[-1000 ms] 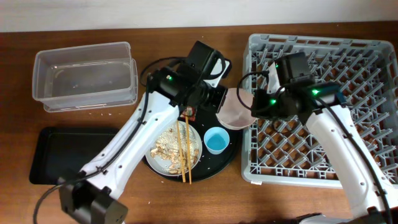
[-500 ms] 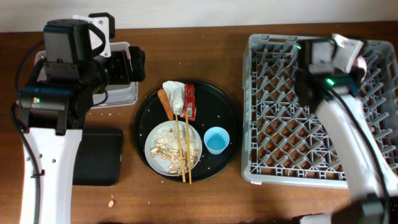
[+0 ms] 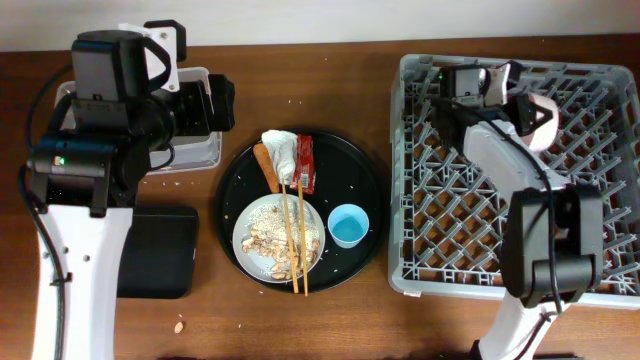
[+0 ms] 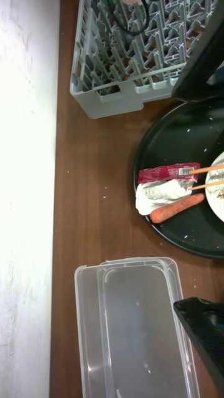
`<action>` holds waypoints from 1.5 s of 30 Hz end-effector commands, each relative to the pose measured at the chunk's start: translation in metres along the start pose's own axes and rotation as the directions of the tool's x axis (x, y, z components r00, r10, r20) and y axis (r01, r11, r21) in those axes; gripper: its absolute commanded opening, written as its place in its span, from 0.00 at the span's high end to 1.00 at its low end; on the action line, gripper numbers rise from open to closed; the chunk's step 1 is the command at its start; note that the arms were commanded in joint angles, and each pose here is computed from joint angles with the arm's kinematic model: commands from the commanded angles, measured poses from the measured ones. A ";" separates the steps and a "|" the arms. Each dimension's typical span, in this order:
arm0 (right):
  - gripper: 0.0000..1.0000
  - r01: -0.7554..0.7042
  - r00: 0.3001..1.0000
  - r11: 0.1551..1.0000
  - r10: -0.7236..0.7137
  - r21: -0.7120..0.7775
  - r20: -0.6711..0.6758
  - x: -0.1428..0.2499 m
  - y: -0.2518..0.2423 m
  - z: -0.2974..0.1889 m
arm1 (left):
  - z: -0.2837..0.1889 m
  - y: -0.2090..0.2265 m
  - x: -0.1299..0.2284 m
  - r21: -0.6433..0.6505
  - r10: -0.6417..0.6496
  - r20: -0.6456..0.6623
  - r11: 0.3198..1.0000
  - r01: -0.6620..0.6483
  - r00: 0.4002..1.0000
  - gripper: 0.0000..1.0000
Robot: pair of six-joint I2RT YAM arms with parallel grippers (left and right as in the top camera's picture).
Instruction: Sort waste into correct bins and load items into the dishwasher rack
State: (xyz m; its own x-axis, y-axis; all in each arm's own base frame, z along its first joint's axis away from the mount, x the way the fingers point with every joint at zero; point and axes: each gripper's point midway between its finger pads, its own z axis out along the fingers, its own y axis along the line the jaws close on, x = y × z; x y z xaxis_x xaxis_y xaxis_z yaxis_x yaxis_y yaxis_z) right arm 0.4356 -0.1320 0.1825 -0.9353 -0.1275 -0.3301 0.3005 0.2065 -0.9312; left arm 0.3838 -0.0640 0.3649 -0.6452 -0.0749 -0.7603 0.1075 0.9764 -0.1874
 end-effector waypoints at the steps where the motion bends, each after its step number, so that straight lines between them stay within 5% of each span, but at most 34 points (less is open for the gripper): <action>1: 0.30 0.068 0.995 0.997 -0.066 -0.034 0.068 -0.007 0.018 -0.031 | 0.000 0.002 -0.002 -0.005 0.003 0.005 1.000 -0.003 1.000 0.00; 4: 0.07 0.044 0.985 0.994 -0.026 -0.104 0.168 -0.026 0.017 -0.072 | 0.000 0.002 -0.002 -0.005 0.003 0.005 1.000 -0.003 1.000 0.00; 7: 0.01 0.017 0.967 0.943 0.069 -0.332 0.246 -0.043 -0.001 -0.106 | 0.000 0.002 -0.002 -0.005 0.003 0.005 1.000 -0.003 1.000 0.00; 9: 0.02 -0.010 0.956 0.750 0.201 -0.661 0.214 -0.044 -0.015 -0.148 | 0.000 0.002 -0.002 -0.004 0.003 0.005 1.000 -0.003 1.000 0.00; 11: 0.02 -0.011 0.945 0.429 0.300 -0.903 0.131 -0.035 -0.051 -0.207 | -0.001 -0.008 -0.002 0.054 0.003 0.001 0.999 -0.003 1.000 0.00; 14: 0.02 -0.028 0.931 0.122 0.365 -0.992 0.019 -0.010 -0.103 -0.258 | -0.005 -0.035 0.017 0.213 -0.002 -0.085 0.977 0.020 0.996 0.00; 16: 0.02 -0.199 0.923 -0.012 0.334 -0.980 -0.191 0.022 -0.124 -0.266 | 0.007 -0.068 0.042 0.345 0.032 -0.188 0.938 0.035 0.982 0.00; 18: 0.02 -0.276 0.921 0.005 0.288 -0.961 -0.263 0.039 -0.125 -0.253 | 0.036 -0.078 0.085 0.303 0.082 -0.325 0.953 0.021 0.942 0.01; 20: 0.02 -0.403 0.890 0.087 0.270 -0.911 -0.368 0.050 -0.121 -0.215 | 0.078 -0.091 0.157 0.252 0.176 -0.506 0.966 -0.050 0.845 0.21; 22: 0.02 -0.514 0.843 0.120 0.253 -0.849 -0.475 0.061 -0.115 -0.175 | 0.098 -0.107 0.202 0.265 0.241 -0.599 0.959 -0.095 0.763 0.28; 26: 0.02 -0.629 0.774 0.217 0.093 -0.746 -0.626 0.117 -0.081 -0.129 | 0.128 -0.141 0.276 0.320 0.422 -0.679 0.907 -0.275 0.601 0.30; 28: 0.02 -0.628 0.768 0.242 0.037 -0.740 -0.639 0.131 -0.065 -0.128 | 0.138 -0.145 0.291 0.321 0.456 -0.687 0.889 -0.326 0.566 0.34; 29: 0.02 -0.627 0.763 0.250 0.009 -0.738 -0.646 0.138 -0.057 -0.129 | 0.146 -0.145 0.297 0.314 0.464 -0.688 0.883 -0.348 0.557 0.41; 30: 0.02 -0.626 0.761 0.257 -0.006 -0.736 -0.649 0.143 -0.054 -0.130 | 0.155 -0.143 0.302 0.302 0.463 -0.694 0.882 -0.361 0.552 0.64; 31: 0.02 -0.624 0.761 0.259 -0.013 -0.737 -0.649 0.144 -0.053 -0.130 | 0.159 -0.143 0.305 0.301 0.462 -0.698 0.883 -0.361 0.547 0.68; 33: 0.02 -0.617 0.769 0.247 -0.014 -0.747 -0.640 0.143 -0.054 -0.132 | 0.163 -0.140 0.306 0.291 0.460 -0.699 0.882 -0.369 0.548 0.99; 36: 0.02 -0.609 0.778 0.218 -0.024 -0.763 -0.628 0.141 -0.053 -0.137 | 0.150 -0.141 0.282 0.277 0.442 -0.698 0.892 -0.357 0.564 0.99; 37: 0.02 -0.575 0.808 0.149 -0.050 -0.805 -0.587 0.136 -0.051 -0.148 | 0.140 -0.141 0.260 0.255 0.411 -0.692 0.908 -0.332 0.594 1.00; 39: 0.04 -0.432 0.902 -0.127 -0.087 -0.893 -0.423 0.116 -0.051 -0.189 | 0.121 -0.160 0.202 0.328 0.345 -0.610 0.929 -0.168 0.713 1.00; 40: 0.06 -0.287 0.957 -0.331 -0.057 -0.899 -0.285 0.102 -0.058 -0.223 | 0.102 -0.183 0.160 0.504 0.304 -0.541 0.863 0.013 0.784 0.99; 41: 0.08 -0.214 0.975 -0.416 -0.031 -0.884 -0.222 0.097 -0.063 -0.239 | 0.087 -0.193 0.141 0.621 0.295 -0.508 0.776 0.107 0.809 1.00; 45: 0.08 0.028 0.987 -0.634 0.140 -0.772 -0.079 0.076 -0.088 -0.277 | 0.045 -0.186 0.091 0.810 0.206 -0.488 0.470 0.352 0.848 1.00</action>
State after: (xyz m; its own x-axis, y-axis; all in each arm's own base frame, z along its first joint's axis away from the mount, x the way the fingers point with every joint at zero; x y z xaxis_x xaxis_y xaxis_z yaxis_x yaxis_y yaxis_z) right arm 0.2896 0.0789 0.2497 -0.9519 0.0678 -0.2987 -0.1367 0.7787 0.6124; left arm 0.3590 -0.2537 0.2430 -0.9055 0.2496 -0.3431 0.4226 0.6023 -0.6772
